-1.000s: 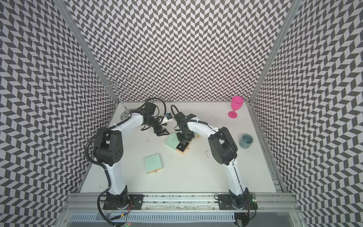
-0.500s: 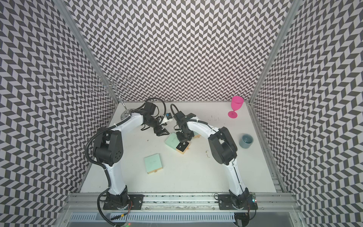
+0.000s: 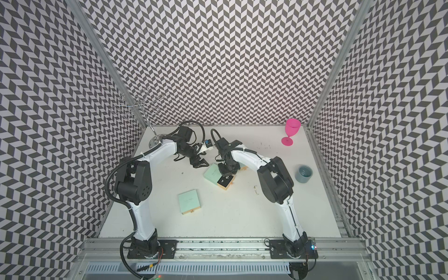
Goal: Place the earrings into the drawer-style jewelry box
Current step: Insert the earring into the inner lining.
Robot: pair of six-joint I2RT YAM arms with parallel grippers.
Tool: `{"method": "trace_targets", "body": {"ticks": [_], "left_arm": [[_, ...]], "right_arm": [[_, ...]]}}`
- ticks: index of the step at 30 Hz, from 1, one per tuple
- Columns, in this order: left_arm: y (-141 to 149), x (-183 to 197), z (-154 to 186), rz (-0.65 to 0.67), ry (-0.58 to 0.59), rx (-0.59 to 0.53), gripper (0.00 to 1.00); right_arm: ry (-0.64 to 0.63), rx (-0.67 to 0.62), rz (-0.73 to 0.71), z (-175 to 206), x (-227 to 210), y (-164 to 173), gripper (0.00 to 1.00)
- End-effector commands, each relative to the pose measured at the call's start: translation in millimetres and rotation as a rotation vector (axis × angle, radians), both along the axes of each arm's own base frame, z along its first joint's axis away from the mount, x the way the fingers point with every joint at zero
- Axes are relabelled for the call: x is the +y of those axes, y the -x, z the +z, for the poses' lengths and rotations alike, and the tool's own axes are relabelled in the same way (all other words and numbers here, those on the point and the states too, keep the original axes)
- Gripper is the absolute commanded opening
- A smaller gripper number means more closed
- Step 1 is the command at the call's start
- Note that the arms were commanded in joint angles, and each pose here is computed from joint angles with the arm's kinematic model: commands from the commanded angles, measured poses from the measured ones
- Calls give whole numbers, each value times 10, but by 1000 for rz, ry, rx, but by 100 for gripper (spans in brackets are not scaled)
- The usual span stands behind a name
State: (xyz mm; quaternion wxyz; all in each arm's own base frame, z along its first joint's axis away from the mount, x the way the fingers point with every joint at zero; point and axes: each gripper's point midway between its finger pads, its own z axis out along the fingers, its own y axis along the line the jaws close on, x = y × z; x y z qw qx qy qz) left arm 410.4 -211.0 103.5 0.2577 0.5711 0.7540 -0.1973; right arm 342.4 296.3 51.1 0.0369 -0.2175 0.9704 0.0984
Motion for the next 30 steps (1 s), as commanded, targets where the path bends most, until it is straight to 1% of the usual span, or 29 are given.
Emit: {"method": "trace_targets", "body": {"ticks": [1,10,13,22,27,30], "left_arm": [[61,-20,33,-27,13,2,84],[10,-14,69,-25,16,-10,84],[16,-17,65,-26,15,-9,83],[23,-19,75,-28,17,-5,84],[33,-25,72,-30,16,-2,84],[30,-27,73,-32,15,-3,84]], "right_arm": [[-6,-27,4,87,-3,6,10],[-15,-94,-7,357,-8,-91,12],[-26,-91,-3,406,9,-78,10],[-28,-48,9,236,1,27,8],[-15,-16,8,77,6,55,8],[-29,-16,9,71,40,42,8]]}}
